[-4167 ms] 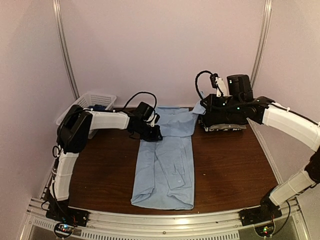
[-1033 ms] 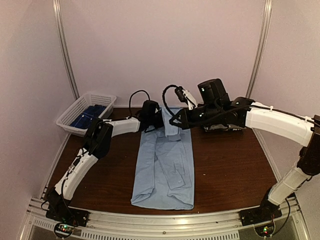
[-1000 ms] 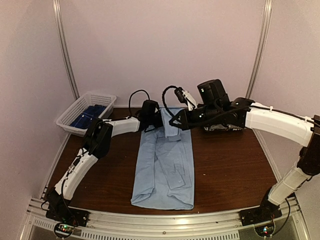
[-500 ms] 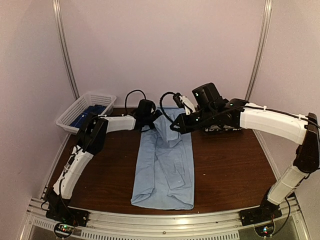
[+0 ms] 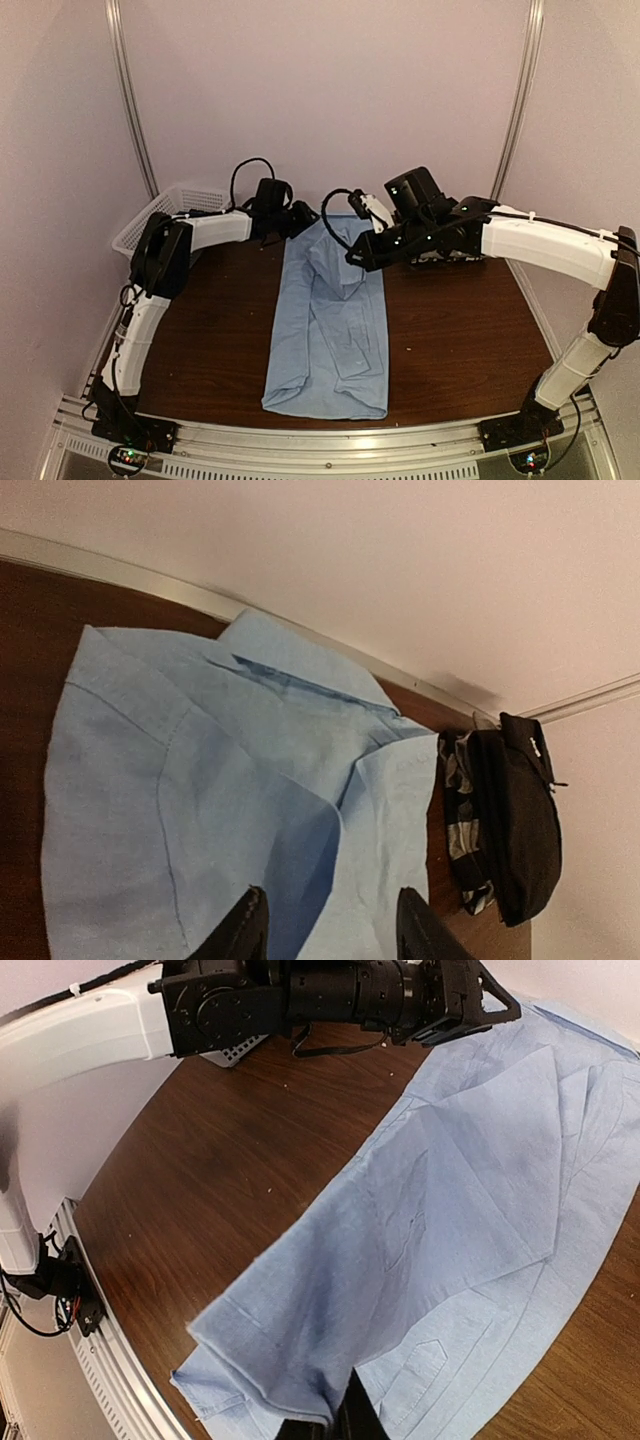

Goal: Fold and stack the long sleeve shirts
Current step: Fold the 1/3-folded shirt at the center of the board.

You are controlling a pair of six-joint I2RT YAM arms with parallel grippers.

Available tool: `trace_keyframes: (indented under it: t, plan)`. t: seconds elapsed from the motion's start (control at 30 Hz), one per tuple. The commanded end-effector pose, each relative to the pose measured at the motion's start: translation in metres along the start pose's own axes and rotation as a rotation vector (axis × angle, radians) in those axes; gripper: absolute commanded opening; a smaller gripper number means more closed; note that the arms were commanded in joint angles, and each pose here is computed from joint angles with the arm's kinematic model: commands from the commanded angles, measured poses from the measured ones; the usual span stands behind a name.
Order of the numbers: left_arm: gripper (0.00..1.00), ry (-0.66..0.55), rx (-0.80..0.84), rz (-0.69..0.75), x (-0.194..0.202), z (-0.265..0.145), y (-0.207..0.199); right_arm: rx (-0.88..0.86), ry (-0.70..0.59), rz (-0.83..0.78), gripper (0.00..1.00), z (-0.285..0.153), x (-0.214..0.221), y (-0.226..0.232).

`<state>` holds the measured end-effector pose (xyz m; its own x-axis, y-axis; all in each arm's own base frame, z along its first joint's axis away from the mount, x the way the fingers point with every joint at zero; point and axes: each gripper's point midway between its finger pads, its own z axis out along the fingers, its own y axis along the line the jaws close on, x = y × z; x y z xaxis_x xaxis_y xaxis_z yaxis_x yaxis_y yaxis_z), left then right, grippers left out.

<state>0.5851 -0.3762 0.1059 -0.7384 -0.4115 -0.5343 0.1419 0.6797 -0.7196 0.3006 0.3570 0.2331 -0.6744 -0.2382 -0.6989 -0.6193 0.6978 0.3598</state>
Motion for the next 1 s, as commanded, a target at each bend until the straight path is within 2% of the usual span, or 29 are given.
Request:
trace_keyframes:
  t: [0.0,0.23,0.37,0.7,0.97]
  plan:
    - [0.50,-0.018,-0.041,0.066,-0.017,-0.032,-0.006,-0.013,0.031,-0.060,0.07,0.001,0.013,0.012]
    - [0.56,-0.030,-0.108,0.114,-0.031,-0.094,-0.001,-0.062,0.156,-0.108,0.07,0.041,0.064,0.037]
    - [0.56,0.004,-0.136,0.130,-0.017,-0.130,0.005,-0.085,0.227,-0.122,0.07,0.067,0.092,0.047]
    - [0.56,0.194,-0.100,0.170,0.063,-0.197,0.019,-0.150,0.330,-0.109,0.08,0.106,0.136,0.059]
    - [0.54,0.346,-0.096,0.180,0.127,-0.230,0.038,-0.217,0.372,-0.088,0.19,0.110,0.159,0.074]
